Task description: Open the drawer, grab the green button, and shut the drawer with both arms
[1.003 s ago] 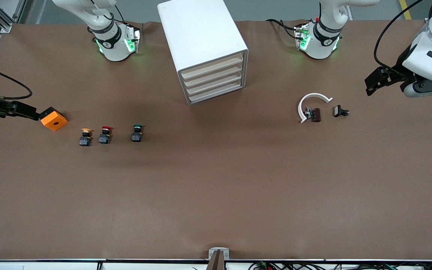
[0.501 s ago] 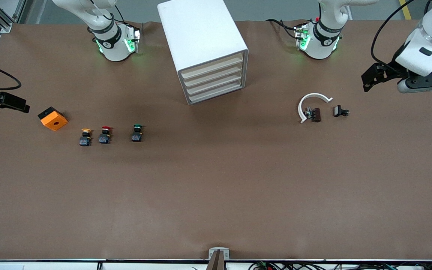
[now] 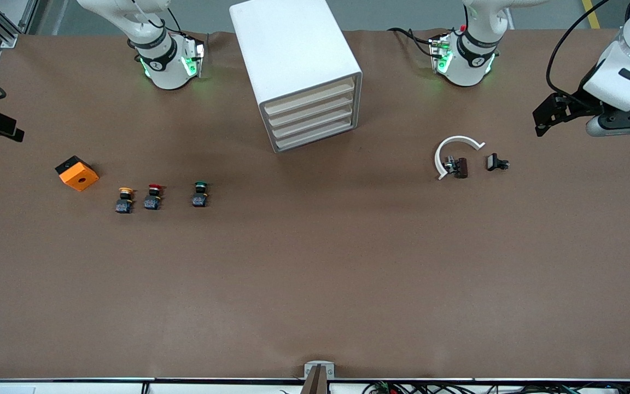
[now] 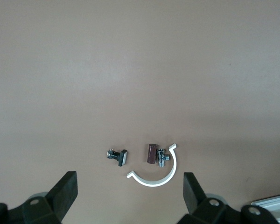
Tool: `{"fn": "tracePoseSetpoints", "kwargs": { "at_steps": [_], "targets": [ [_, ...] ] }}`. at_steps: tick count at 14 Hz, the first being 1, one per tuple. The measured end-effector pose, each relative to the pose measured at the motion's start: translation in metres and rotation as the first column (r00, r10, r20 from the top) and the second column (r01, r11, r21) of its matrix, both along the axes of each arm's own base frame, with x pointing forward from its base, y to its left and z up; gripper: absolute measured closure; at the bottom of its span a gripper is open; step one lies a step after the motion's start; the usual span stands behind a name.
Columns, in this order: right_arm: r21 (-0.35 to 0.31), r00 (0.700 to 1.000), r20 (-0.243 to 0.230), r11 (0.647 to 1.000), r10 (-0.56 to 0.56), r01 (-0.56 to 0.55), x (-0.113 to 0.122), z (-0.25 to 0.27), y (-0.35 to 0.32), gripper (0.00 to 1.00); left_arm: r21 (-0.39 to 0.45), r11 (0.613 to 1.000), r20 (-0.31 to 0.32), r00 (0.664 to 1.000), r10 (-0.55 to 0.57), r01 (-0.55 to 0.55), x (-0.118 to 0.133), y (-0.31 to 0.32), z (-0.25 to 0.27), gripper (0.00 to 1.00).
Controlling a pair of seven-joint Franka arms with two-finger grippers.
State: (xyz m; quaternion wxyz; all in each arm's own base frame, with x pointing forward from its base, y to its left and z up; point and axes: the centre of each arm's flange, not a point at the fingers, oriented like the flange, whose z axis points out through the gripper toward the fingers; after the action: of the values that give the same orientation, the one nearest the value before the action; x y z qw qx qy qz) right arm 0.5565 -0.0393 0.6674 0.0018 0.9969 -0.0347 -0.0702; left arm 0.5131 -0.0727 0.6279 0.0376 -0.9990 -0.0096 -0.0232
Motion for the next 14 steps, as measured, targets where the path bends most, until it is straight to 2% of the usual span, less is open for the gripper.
{"fn": "tracePoseSetpoints", "kwargs": {
  "at_steps": [7, 11, 14],
  "targets": [
    [0.013, 0.999, 0.019, 0.999, 0.043, -0.043, -0.032, 0.018, 0.002, 0.0, -0.002, 1.0, 0.011, 1.0, 0.0, 0.0, 0.003, 0.004, 0.005, 0.0],
    [0.018, 0.998, 0.048, 0.999, 0.044, -0.045, -0.053, 0.016, 0.003, 0.0, -0.006, 1.0, 0.006, 1.0, 0.003, -0.003, 0.008, 0.006, 0.008, 0.0],
    [0.024, 0.997, 0.058, 0.999, 0.045, -0.046, -0.06, 0.014, 0.004, 0.0, -0.008, 1.0, 0.001, 1.0, 0.005, -0.005, 0.012, 0.007, 0.009, 0.0]
  ]
}}
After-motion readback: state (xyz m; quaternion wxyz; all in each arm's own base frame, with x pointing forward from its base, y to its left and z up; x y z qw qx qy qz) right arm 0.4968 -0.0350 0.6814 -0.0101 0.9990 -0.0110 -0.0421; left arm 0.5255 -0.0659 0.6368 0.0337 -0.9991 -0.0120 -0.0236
